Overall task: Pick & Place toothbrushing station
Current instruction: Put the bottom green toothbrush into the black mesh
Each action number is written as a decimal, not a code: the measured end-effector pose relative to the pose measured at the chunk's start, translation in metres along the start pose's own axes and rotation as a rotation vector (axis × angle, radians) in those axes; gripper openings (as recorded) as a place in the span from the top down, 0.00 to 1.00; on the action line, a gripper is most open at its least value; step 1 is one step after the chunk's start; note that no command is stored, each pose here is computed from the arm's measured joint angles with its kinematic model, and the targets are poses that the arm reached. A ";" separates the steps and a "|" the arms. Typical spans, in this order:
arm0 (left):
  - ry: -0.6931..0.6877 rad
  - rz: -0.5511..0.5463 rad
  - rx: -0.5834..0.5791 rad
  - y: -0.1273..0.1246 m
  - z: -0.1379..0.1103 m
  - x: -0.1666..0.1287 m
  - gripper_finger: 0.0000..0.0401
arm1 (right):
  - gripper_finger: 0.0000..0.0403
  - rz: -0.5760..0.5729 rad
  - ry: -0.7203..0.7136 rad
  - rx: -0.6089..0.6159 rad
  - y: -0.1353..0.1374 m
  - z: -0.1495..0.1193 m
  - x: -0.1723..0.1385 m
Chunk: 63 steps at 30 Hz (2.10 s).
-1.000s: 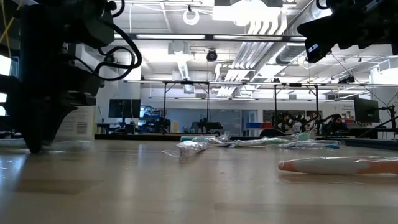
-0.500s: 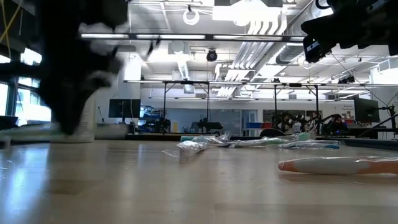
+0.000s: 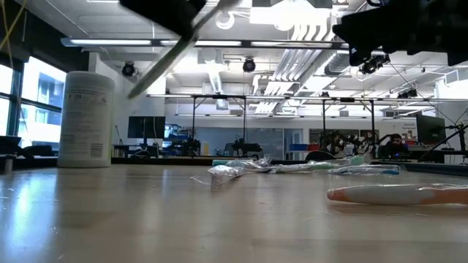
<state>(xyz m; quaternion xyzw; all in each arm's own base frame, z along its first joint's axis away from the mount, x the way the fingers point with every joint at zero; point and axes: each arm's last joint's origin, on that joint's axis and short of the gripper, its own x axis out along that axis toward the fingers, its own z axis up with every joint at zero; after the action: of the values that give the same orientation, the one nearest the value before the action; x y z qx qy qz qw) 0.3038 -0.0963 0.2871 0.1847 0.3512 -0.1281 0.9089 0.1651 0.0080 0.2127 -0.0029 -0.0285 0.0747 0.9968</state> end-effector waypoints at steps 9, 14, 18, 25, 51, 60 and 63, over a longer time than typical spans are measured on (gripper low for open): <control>-0.322 0.057 0.039 0.035 0.008 0.007 0.97 | 0.37 -0.012 -0.028 -0.149 0.022 0.004 0.001; -0.520 0.111 0.003 0.064 -0.003 0.012 0.97 | 0.37 -0.027 -0.033 -0.146 0.037 0.013 0.009; -0.669 0.048 -0.025 0.076 -0.007 0.021 0.97 | 0.38 -0.084 0.008 -0.158 0.047 0.016 0.021; -0.711 0.030 -0.024 0.078 -0.010 0.047 0.97 | 0.38 -0.208 0.047 -0.146 0.056 0.028 0.050; -0.726 0.045 0.005 0.078 -0.009 0.048 0.97 | 0.38 -0.194 0.053 -0.081 0.057 0.046 0.102; -0.729 0.051 0.011 0.079 -0.009 0.048 0.97 | 0.42 -0.159 0.073 -0.025 0.047 0.043 0.104; -0.728 0.053 0.010 0.079 -0.009 0.048 0.97 | 0.49 -0.134 0.073 -0.026 0.048 0.043 0.104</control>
<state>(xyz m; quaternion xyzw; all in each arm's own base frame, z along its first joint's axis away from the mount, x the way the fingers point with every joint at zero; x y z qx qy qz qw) 0.3618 -0.0268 0.2676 0.1405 -0.0011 -0.1638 0.9764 0.2580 0.0710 0.2607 -0.0165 0.0069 0.0073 0.9998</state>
